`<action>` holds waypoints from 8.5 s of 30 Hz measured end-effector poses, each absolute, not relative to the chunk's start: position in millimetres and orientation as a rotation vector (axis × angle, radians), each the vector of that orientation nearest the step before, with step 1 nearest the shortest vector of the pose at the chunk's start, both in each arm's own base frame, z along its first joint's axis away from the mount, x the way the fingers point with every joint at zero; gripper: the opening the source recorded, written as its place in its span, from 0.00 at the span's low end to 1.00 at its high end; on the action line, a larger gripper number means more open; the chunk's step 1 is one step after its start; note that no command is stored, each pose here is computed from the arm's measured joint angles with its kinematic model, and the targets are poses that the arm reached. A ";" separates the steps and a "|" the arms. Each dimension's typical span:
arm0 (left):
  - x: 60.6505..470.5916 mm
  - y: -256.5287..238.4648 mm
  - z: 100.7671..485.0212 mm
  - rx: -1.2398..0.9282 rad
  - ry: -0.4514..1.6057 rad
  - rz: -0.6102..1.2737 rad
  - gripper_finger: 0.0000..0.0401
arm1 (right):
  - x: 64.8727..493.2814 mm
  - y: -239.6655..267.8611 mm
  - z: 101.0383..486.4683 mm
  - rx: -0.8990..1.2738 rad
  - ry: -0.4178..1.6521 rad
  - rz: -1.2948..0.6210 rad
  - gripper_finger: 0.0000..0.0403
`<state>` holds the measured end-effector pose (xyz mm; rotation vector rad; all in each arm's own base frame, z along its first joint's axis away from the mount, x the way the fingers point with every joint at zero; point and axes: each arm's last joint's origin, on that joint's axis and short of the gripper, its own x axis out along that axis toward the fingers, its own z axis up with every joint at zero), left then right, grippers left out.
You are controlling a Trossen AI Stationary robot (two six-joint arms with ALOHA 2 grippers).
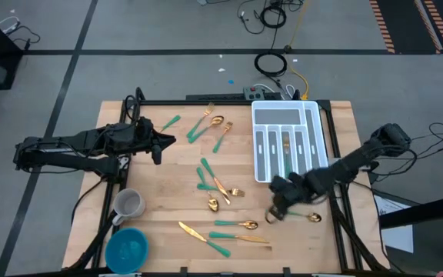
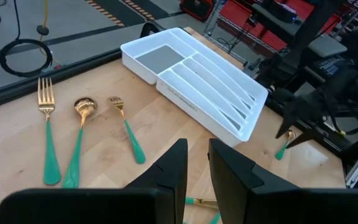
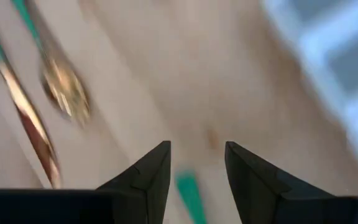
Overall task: Sort silverware
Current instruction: Put the middle green table knife into the white cutlery tray, then put the top right green fork into the white cutlery tray
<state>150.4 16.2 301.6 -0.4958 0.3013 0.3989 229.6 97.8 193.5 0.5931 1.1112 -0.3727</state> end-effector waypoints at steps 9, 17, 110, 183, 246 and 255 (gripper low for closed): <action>150.4 16.2 301.5 -0.495 0.301 0.399 0.18 | 311.3 37.5 208.2 0.598 0.780 -0.338 0.36; 150.4 16.2 301.5 -0.496 0.301 0.399 0.18 | 400.6 11.2 214.7 0.460 0.892 -0.296 0.36; 148.1 16.1 296.3 -0.457 0.364 0.407 0.18 | 337.7 -79.9 292.8 -0.745 1.617 0.133 0.00; 144.9 18.1 291.6 -0.431 0.399 0.498 0.18 | 316.6 -62.8 170.9 -1.185 1.300 1.144 0.00; 143.2 22.0 292.6 -0.431 0.341 0.646 0.18 | 368.8 -164.8 306.3 -0.574 0.617 -0.300 0.29; 142.8 23.2 292.6 -0.434 0.332 0.673 0.18 | 404.1 -209.4 305.4 -0.401 0.925 -0.138 0.29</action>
